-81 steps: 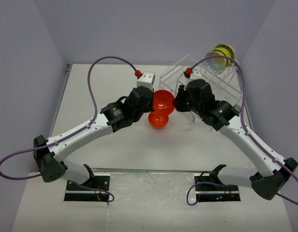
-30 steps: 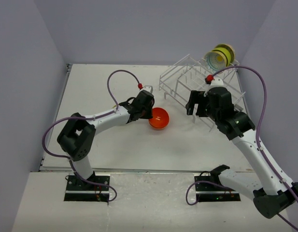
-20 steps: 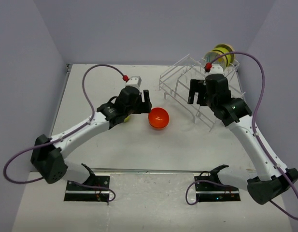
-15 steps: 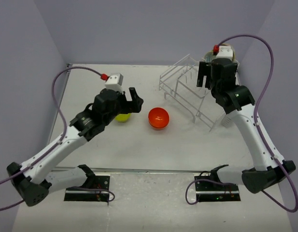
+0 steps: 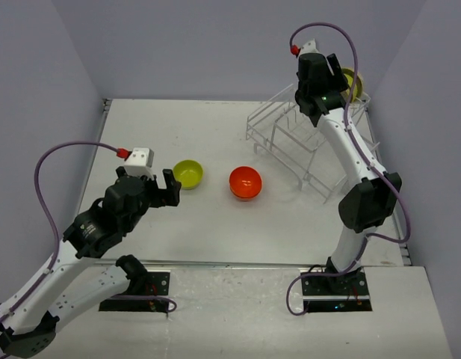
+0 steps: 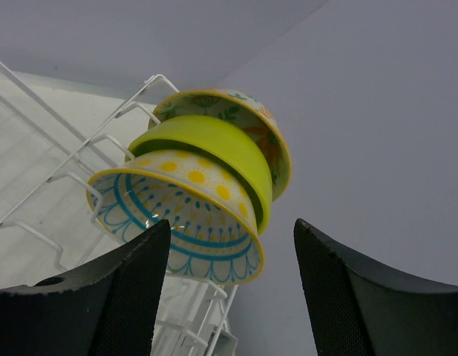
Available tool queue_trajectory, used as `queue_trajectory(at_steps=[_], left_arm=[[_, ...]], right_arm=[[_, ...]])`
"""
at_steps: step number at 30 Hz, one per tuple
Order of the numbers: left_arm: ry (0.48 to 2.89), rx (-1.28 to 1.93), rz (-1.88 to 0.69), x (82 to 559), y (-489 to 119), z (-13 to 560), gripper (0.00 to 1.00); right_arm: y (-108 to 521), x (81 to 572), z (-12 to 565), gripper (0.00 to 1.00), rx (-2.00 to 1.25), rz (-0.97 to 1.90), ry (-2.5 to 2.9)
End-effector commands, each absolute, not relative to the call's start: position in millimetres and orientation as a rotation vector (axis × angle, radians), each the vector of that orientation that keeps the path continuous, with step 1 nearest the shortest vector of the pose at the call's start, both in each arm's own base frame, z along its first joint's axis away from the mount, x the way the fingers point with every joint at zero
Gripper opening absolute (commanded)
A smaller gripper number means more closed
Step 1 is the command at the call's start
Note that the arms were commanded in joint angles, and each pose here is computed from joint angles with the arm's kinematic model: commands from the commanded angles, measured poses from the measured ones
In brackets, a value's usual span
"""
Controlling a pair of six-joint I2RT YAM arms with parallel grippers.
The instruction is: Unload the bowls from the dish rack
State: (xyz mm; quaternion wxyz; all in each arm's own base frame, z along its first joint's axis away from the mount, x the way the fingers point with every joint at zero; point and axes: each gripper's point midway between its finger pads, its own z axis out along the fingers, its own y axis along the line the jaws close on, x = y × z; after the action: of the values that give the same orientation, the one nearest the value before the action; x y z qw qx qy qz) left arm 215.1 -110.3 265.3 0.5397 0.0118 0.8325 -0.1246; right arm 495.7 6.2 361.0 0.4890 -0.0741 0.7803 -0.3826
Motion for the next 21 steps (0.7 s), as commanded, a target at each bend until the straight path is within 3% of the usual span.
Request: queue_trajectory(at_steps=[1,4,9,15,21], left_arm=[[1.996,0.056,-0.203,219,-101,253,1.00],[2.006,0.063,-0.207,220,-104,248,1.00],[1.995,0.052,-0.200,221,-102,247,1.00],[1.978,0.059,-0.204,224,-104,245,1.00],[1.978,0.070,-0.206,225,-106,244,1.00]], right_arm=[[-5,497,388,0.67,-0.183,-1.023,1.826],[-6,506,369,0.61,-0.225,-1.059,1.852],[-16,513,357,0.41,-0.230,-1.106,1.858],[-17,518,346,0.36,-0.251,-1.110,1.865],[-20,516,338,0.14,-0.258,-1.137,1.866]])
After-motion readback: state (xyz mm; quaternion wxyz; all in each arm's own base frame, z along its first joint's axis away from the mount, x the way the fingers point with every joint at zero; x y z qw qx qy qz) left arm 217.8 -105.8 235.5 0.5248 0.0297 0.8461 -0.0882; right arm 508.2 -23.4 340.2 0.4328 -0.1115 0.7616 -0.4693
